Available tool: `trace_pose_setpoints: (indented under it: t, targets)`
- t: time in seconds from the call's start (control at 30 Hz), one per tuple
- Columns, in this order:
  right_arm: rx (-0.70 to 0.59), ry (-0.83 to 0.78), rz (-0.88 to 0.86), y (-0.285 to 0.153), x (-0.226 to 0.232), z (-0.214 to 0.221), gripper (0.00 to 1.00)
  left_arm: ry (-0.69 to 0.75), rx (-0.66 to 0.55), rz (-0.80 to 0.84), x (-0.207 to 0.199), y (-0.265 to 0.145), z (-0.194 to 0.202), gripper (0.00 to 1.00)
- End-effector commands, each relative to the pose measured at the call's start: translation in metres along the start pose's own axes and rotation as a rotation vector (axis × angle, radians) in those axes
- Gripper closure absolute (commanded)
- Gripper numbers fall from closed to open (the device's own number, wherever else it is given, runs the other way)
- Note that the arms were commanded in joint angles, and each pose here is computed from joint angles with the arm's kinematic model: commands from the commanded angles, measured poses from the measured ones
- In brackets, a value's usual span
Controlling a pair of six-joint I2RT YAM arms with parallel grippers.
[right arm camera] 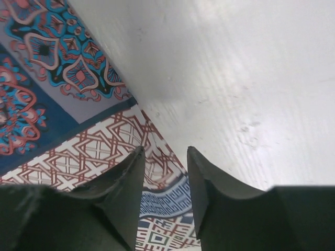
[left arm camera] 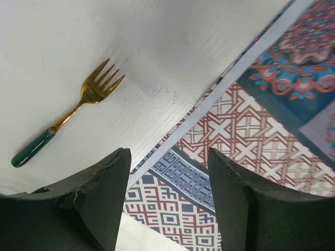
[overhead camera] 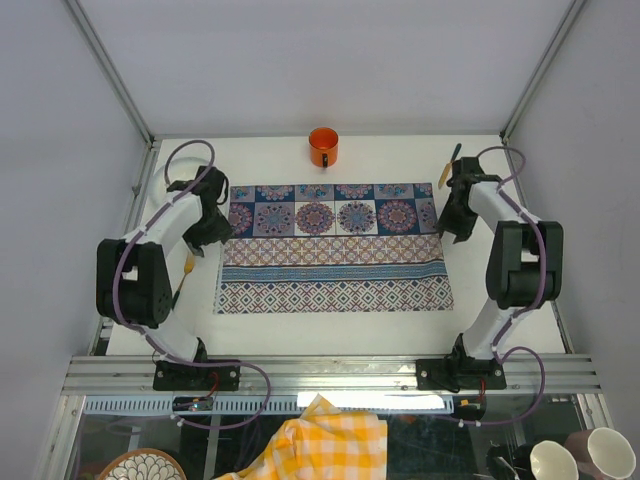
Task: Set the dinner table for one person
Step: Adjust the napkin at the center of the board.
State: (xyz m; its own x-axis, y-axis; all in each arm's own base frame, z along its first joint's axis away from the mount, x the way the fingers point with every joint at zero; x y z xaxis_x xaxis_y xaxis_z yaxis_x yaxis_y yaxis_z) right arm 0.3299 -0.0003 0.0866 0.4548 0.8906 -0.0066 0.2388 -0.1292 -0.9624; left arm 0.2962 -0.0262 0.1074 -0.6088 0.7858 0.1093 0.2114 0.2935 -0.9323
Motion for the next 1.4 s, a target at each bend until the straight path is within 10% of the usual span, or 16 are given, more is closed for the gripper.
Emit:
trace_pose_setpoints:
  t: [0.0, 0.33, 0.73, 0.87, 1.13, 1.37]
  targets:
    - [-0.313, 0.023, 0.048, -0.085, -0.009, -0.042, 0.54, -0.073, -0.186, 0.097, 0.001, -0.059, -0.035, 0.38]
    - [-0.226, -0.032, -0.172, -0.081, 0.021, -0.029, 0.01, -0.028, -0.088, 0.348, -0.030, -0.060, -0.016, 0.40]
    - [-0.167, -0.048, -0.202, -0.068, 0.025, -0.009, 0.01, 0.010, -0.106, 0.465, -0.042, -0.057, -0.010, 0.31]
    - [-0.138, -0.041, -0.248, -0.063, 0.032, 0.004, 0.12, 0.010, -0.080, 0.463, -0.046, -0.050, -0.007, 0.31]
    - [-0.047, -0.032, -0.357, -0.047, 0.047, 0.025, 0.96, 0.016, -0.055, 0.458, -0.047, -0.044, -0.002, 0.32]
    - [0.001, -0.011, -0.269, -0.031, 0.037, 0.034, 0.76, 0.022, -0.051, 0.457, -0.047, -0.042, 0.000, 0.32]
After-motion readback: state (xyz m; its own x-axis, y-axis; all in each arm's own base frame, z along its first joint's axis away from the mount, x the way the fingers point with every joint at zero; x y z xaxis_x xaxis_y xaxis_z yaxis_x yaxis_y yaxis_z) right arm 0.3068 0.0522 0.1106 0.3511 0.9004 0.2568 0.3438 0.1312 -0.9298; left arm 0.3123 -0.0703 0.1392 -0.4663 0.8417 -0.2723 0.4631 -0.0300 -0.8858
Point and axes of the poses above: each gripper's point midway between its finger pads, its own y axis out along the fingers, its own x axis along the line the jaws close on, z = x × y, the point moved 5 cm from there along -y, back along the fingers, and after that the axes turned 1 degree about y, right-handed, at the moved point
